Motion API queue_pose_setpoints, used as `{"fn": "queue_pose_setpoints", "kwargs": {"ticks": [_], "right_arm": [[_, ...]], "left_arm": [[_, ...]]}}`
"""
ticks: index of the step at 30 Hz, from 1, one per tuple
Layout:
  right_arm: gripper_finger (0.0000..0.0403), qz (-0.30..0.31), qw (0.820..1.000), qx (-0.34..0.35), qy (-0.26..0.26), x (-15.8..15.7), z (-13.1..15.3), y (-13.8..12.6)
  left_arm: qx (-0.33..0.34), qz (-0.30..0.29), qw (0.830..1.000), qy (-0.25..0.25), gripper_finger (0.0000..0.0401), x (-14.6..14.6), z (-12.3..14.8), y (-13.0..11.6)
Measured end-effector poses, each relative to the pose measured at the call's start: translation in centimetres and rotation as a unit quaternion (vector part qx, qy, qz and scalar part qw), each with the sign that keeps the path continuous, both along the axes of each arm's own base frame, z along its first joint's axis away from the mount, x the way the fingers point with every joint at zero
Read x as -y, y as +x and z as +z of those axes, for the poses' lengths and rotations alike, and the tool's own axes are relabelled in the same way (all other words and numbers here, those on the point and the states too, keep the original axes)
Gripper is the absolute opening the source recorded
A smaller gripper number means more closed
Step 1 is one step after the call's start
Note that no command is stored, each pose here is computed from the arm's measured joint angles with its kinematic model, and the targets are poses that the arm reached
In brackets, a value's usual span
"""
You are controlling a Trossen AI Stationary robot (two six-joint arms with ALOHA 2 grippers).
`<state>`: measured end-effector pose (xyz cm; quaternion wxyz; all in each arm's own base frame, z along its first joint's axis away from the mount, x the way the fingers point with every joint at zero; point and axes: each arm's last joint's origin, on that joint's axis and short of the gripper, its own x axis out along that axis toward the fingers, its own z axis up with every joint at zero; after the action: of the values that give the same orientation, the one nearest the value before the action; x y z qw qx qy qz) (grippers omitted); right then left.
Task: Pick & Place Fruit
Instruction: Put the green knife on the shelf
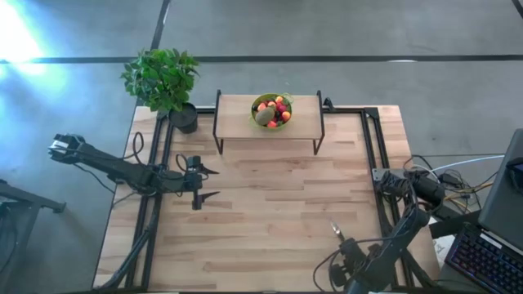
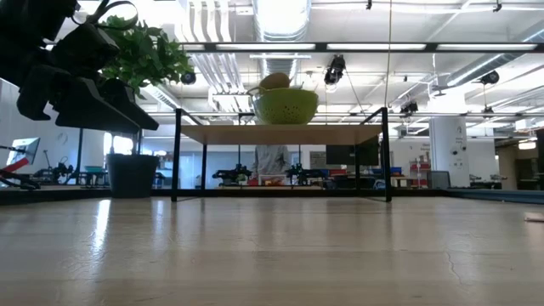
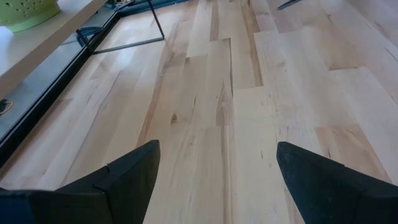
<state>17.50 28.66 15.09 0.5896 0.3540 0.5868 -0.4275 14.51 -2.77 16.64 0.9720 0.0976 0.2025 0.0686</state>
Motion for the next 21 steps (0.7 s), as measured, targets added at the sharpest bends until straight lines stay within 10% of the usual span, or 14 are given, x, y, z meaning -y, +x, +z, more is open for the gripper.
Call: {"fn": "queue_pose_setpoints", "kwargs": {"ticks": [21], "right_arm": [[0.0194,0.015,0.998,-0.042,0.039,-0.6,0.2,-1.9]], "left_arm": [[0.000,0.000,1.000,0.000,0.0328,0.0,0.0,0.0]]}}
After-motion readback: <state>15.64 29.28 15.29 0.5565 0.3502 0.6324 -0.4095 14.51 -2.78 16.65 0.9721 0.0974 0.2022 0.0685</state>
